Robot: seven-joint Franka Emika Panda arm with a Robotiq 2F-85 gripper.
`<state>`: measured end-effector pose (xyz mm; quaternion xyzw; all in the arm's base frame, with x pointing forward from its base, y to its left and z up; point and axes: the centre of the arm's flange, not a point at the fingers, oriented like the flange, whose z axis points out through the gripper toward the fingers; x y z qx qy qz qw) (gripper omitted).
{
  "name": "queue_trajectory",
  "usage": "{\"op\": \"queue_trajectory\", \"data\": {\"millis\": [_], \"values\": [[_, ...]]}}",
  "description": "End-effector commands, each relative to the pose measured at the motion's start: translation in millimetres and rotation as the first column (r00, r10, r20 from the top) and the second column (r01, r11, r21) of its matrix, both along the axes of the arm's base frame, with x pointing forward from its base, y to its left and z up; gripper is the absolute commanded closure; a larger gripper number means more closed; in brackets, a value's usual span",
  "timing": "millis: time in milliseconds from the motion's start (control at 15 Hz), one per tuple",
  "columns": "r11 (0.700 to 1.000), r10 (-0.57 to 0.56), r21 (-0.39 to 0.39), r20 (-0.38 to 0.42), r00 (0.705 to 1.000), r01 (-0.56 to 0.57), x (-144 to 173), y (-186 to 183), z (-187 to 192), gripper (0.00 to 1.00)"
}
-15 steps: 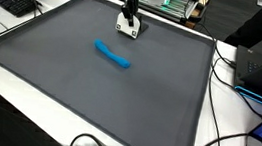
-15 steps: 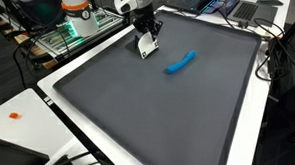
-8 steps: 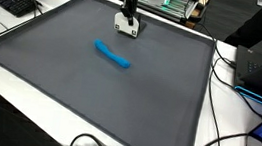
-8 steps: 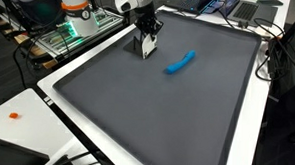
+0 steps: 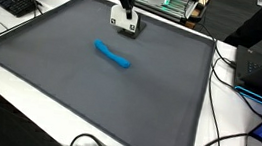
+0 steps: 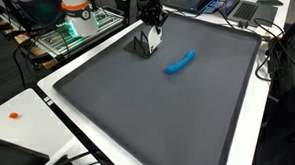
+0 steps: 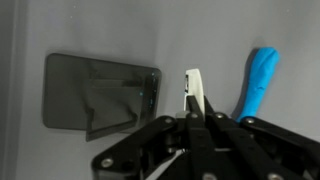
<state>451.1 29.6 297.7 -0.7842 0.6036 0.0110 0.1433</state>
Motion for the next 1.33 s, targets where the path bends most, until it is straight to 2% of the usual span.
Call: {"op": "queue_trajectory", "data": {"millis": [0, 133, 333, 600, 933, 1267], "values": [[0.992, 0.118, -0.037, -0.024, 0.993, -0.119, 17.9, 7.9, 45.2, 0.99], [0.973, 0.218, -0.065, -0.043, 0.975, -0.221, 37.2, 17.4, 62.7, 0.99], [0.918, 0.377, -0.104, -0.071, 0.924, -0.382, 68.8, 35.8, 86.6, 0.99], [0.819, 0.553, -0.112, -0.110, 0.826, -0.563, 105.3, 58.6, 99.4, 0.99], [0.648, 0.740, -0.101, -0.151, 0.655, -0.755, 141.5, 81.0, 84.2, 0.99], [0.433, 0.876, -0.076, -0.198, 0.439, -0.898, 167.0, 101.2, 57.5, 0.99]]}}
